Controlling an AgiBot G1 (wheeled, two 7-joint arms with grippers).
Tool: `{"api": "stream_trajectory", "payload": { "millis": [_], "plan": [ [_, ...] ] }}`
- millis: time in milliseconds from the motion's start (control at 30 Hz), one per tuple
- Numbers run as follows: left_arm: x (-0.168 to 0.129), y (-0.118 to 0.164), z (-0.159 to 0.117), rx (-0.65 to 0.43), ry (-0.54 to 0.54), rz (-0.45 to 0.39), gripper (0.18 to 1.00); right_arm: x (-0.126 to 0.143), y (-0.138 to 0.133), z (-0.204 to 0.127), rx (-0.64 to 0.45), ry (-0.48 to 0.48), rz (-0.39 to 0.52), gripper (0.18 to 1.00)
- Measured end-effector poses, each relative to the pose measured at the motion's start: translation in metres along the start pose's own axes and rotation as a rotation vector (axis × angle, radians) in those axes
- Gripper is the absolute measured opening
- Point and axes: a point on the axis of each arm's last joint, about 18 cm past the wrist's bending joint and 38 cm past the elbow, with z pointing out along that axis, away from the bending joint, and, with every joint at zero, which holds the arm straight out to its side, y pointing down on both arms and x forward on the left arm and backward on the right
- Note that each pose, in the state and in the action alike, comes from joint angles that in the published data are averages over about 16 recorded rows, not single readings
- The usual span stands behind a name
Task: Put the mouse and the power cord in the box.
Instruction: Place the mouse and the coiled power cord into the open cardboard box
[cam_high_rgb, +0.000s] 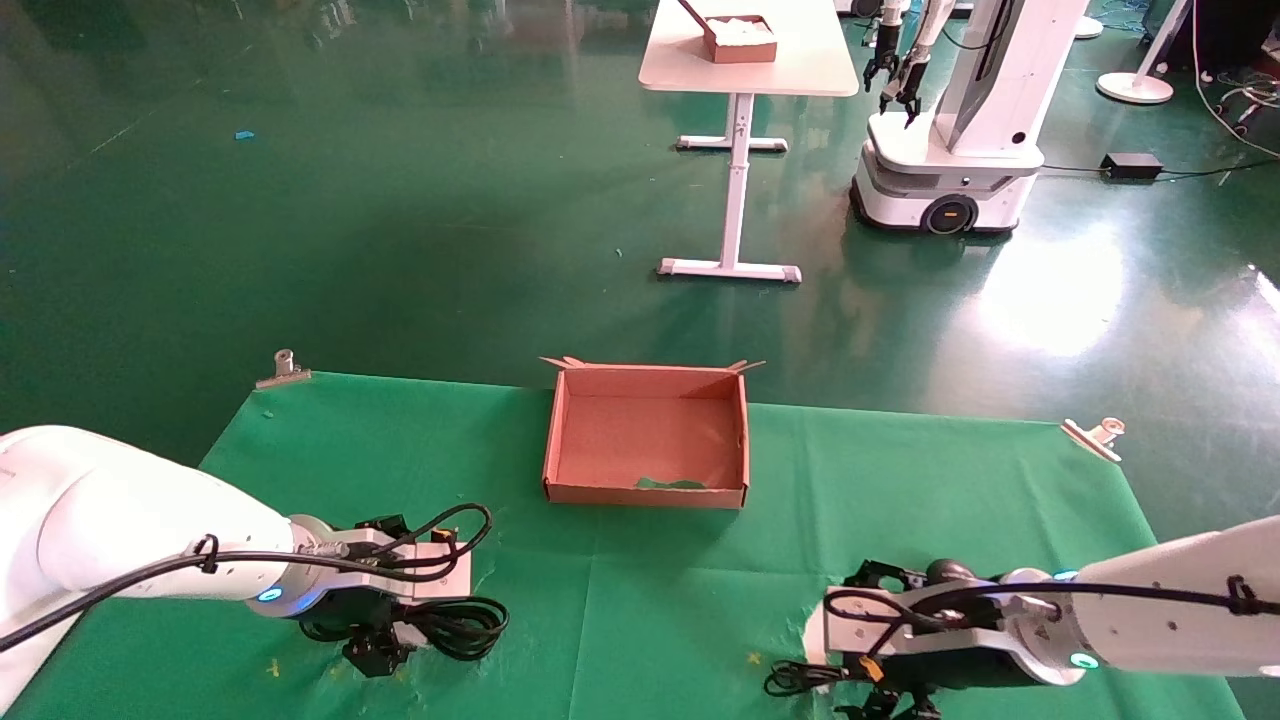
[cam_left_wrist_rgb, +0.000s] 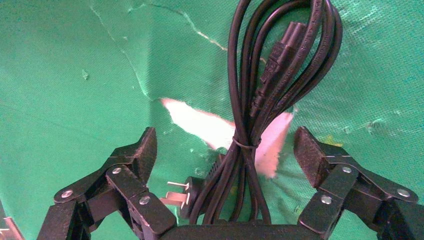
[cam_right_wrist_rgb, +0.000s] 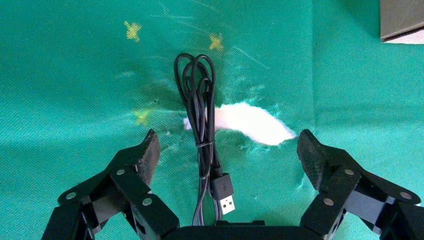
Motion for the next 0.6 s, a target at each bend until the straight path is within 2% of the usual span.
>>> {"api": "stream_trajectory", "payload": {
  "millis": [267,467,600],
  "plan": [
    [0.0000,0.0000,0.0000,0.000,0.000,0.000,0.933,-0.0006,0.0015,-0.0020,0.003,0.002,0.000,0.941],
    [0.0000,0.0000,0.0000,0.000,0.000,0.000,0.853,-0.0011,0.0044,-0.0030,0.002,0.004,0.001,0.866],
    [0.0000,0.0000,0.0000,0.000,0.000,0.000,0.768,-0.0016,0.0066,-0.0034,0.001,0.005,0.003,0.798]
  ]
}}
